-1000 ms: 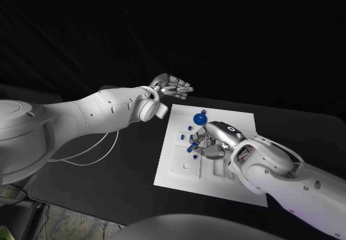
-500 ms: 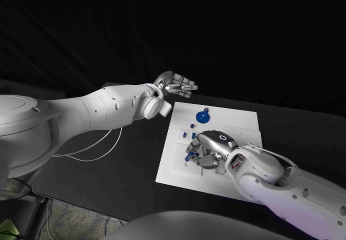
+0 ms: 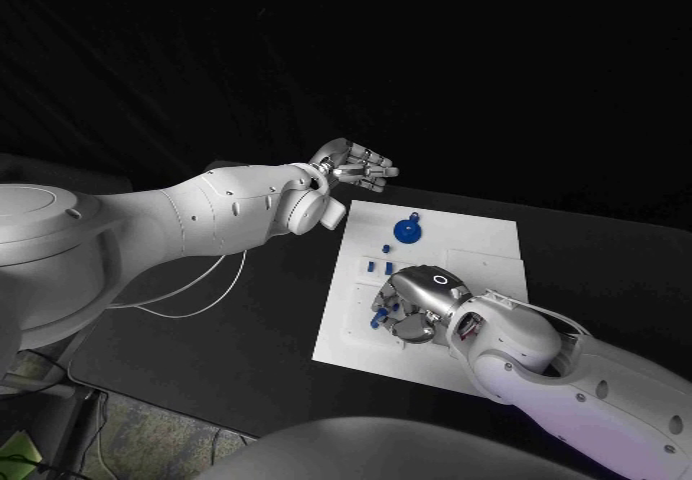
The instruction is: Assemble the parts on the task board
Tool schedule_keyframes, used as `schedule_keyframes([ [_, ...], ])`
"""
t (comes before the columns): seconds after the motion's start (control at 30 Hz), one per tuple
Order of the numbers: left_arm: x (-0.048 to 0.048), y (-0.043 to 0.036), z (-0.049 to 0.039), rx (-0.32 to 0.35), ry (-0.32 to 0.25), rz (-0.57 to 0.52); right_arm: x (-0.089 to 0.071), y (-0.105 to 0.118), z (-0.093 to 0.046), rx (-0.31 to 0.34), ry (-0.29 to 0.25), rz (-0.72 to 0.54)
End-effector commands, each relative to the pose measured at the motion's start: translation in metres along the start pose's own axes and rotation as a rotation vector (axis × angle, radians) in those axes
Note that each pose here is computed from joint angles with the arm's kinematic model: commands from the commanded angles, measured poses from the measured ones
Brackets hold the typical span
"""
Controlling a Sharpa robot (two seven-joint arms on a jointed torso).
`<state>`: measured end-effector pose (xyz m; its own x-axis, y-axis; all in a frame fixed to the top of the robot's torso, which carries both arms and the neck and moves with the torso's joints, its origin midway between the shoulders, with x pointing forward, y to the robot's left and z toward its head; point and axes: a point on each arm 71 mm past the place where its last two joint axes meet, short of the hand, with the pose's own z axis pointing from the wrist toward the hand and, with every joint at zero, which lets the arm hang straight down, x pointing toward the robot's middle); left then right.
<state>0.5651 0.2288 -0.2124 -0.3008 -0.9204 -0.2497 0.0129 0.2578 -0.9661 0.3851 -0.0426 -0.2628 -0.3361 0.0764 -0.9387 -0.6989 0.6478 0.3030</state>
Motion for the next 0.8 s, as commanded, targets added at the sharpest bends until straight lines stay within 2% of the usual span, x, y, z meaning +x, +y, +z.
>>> schedule_keyframes([
  [0.03,0.0023,-0.0015,0.0002,0.009,0.014,-0.011,0.002,0.0,0.001,0.0,0.009,-0.032],
  [0.8,0.0023,-0.0013,0.0002,0.007,0.015,-0.011,0.012,0.003,0.003,0.007,0.037,-0.094],
])
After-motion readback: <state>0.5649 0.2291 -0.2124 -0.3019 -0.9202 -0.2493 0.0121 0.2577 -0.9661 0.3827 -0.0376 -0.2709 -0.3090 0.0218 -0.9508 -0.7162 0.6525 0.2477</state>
